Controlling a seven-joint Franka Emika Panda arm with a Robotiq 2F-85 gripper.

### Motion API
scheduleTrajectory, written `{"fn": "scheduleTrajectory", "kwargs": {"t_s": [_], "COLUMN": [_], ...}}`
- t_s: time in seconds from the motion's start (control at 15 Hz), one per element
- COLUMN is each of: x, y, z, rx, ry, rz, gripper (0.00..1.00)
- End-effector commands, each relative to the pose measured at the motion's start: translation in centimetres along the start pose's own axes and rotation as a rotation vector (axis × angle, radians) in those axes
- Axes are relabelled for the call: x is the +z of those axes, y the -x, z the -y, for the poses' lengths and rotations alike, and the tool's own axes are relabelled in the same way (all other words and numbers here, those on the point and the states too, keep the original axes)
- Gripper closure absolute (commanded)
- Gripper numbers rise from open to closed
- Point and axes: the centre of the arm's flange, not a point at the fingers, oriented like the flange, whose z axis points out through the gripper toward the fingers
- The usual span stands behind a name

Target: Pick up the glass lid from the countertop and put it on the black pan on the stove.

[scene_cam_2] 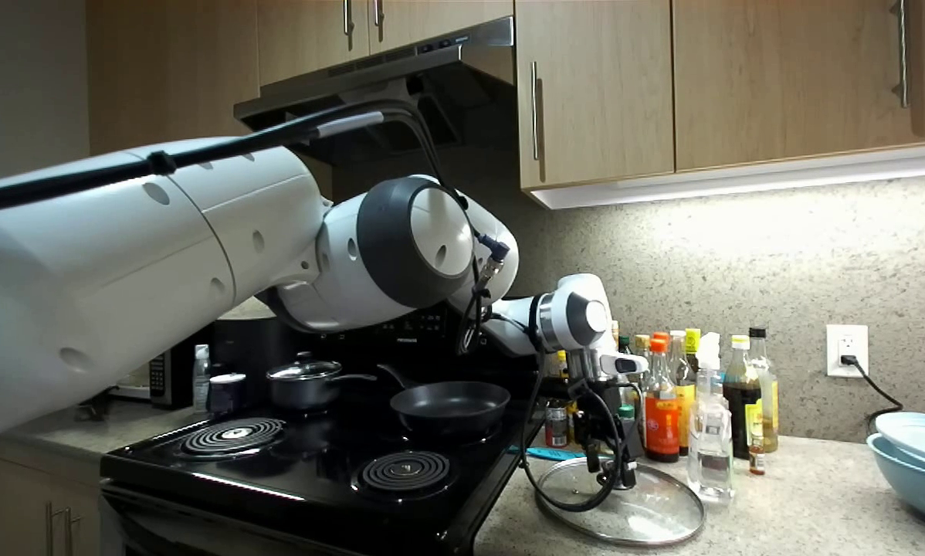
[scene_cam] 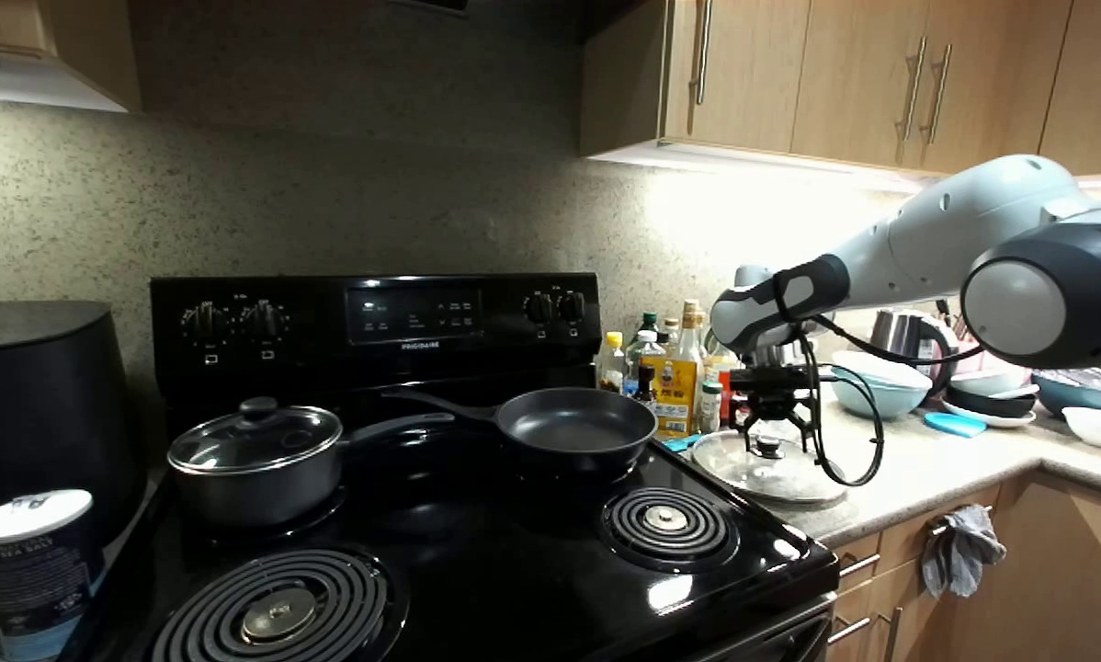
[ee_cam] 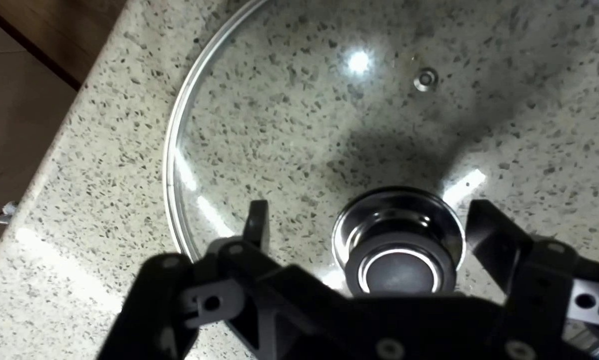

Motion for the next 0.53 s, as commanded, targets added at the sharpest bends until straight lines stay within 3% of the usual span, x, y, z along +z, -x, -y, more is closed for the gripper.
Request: {"fn": "scheduleTrajectory", "kwargs": {"t_s": [0.0, 0.2, 0.4, 0.47], "x": [0.35, 0.81, 0.85, 0.74], "y": [-0.77, -1.44, -1.65, -1.69], "z": [0.51, 1.16, 1.17, 1.08], "rx": [-0.063, -0.135, -0.174, -0.179], "ry": [-0.043, -0.077, -0.092, -0.093], "rz": [-0.046, -0.106, -0.111, -0.108], "gripper": [0.0, 0.0, 0.03, 0.26]}}
